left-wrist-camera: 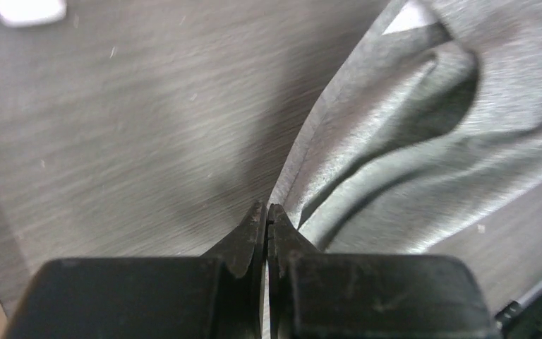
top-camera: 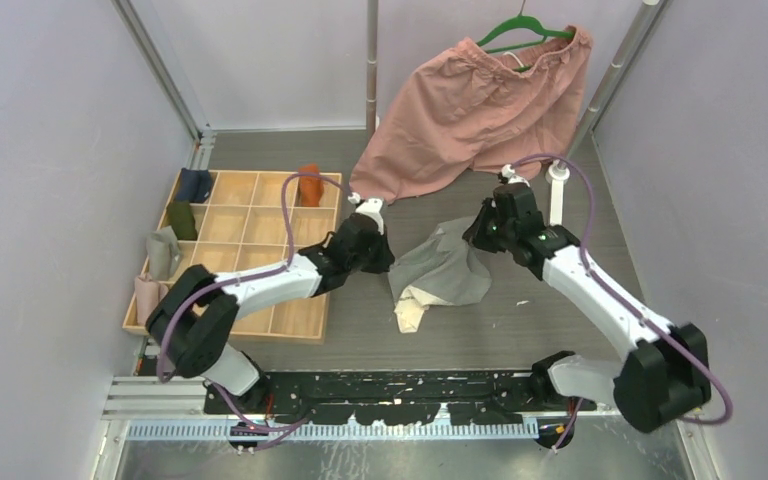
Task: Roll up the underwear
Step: Flatten out the underwear at the center of the board.
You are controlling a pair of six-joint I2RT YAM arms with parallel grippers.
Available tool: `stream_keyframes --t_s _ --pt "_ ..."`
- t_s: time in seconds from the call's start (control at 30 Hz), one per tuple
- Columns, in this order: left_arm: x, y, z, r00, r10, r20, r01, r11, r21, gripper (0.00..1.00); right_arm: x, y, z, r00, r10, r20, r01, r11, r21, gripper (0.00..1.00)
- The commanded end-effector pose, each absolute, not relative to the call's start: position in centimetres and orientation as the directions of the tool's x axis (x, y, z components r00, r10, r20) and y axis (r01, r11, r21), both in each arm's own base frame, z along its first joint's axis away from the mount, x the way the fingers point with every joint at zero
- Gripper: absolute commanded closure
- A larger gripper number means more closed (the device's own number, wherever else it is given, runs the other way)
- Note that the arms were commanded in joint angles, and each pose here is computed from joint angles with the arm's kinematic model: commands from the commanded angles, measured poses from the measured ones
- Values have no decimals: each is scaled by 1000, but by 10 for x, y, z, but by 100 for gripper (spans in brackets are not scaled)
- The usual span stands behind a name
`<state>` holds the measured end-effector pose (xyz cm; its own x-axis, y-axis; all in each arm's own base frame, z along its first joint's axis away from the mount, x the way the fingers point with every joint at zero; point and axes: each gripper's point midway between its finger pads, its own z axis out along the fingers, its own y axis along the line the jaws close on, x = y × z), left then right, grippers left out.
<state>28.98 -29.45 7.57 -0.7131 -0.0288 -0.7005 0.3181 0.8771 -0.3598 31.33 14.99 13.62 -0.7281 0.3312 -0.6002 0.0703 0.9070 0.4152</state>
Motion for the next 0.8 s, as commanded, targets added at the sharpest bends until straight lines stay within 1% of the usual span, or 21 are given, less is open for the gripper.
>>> stream_keyframes --t_s 0.0,0.1,0.2,0.47,0.77 --pt "290 -307 152 -597 29 -802 492 803 -338 99 293 139 172 -696 322 -642 40 910 413 99" --pt "283 -299 177 -558 39 -829 522 793 -314 99 277 134 189 -696 306 -650 17 911 411 99" --pt "274 -289 203 -521 41 -853 550 780 -299 99 257 139 203 -721 279 -634 -41 896 441 99" --pt "252 -266 242 -476 30 -879 572 770 -284 99 218 134 244 -705 290 -648 -87 870 485 99" --pt "217 -263 275 -480 27 -877 641 694 -329 99 170 150 267 -782 262 -565 -150 802 579 99"
